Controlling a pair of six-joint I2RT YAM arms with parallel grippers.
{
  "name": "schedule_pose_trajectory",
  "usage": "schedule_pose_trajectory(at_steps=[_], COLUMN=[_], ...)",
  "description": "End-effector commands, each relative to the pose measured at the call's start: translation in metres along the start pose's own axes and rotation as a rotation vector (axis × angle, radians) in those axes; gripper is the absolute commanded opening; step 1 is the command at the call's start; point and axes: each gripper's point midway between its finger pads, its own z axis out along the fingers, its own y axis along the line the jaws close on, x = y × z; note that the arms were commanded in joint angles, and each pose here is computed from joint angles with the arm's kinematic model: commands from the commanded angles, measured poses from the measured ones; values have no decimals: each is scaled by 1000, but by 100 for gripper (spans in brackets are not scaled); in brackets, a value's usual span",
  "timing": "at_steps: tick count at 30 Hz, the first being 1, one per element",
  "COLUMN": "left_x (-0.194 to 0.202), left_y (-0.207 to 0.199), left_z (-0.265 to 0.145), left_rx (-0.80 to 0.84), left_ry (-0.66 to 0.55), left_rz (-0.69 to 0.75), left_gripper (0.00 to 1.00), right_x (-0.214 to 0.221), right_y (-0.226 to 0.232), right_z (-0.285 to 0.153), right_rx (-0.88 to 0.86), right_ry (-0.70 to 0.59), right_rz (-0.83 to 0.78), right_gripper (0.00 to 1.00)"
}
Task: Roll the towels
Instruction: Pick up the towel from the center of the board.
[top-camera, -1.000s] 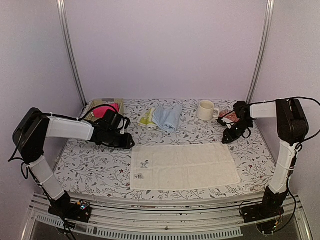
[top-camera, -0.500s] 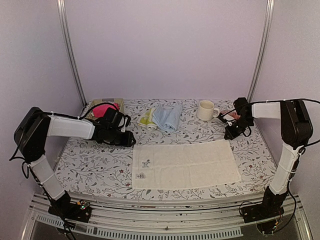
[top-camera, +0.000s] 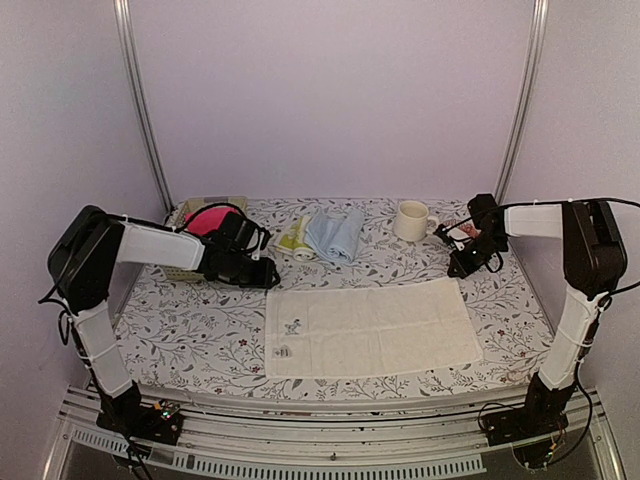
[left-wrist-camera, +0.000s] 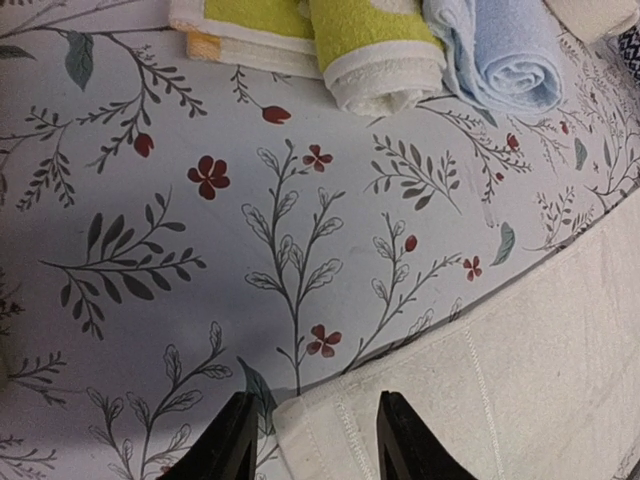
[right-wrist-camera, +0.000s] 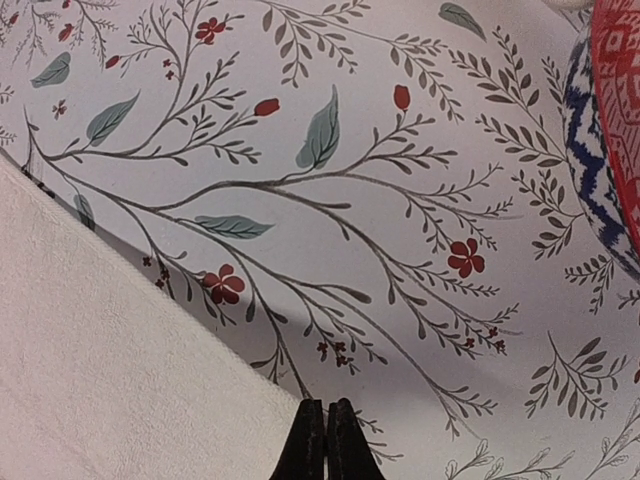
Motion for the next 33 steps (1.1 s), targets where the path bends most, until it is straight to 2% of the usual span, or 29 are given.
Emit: schedule_pose_trajectory(at_steps=[1, 5, 12, 18, 21, 27, 33], left_x=[1, 9, 21, 32, 32, 24, -25], left_y=[12, 12, 13, 17, 16, 11, 13], left_z=[10, 20, 15, 20, 23, 24, 0], left_rx=[-41, -34, -28, -33, -29, -10, -65], left_ry=[34, 78, 97, 128, 128, 111, -32], left_rz=[-6, -8, -22, -14, -12, 6, 45], left_gripper=[41, 32, 35, 32, 25, 0, 0], right_x=[4, 4, 7, 8, 8, 9, -11], right_y=[2, 2, 3, 3, 3, 3, -13], right_z=[7, 8, 11, 13, 13, 16, 0], right_rx=[-21, -23, -34, -35, -37, -38, -33], right_ry=[8, 12, 23, 28, 28, 33, -26], right_rz=[-2, -4, -4, -6, -6, -5, 9], right_gripper=[3, 3, 3, 3, 3, 3, 2])
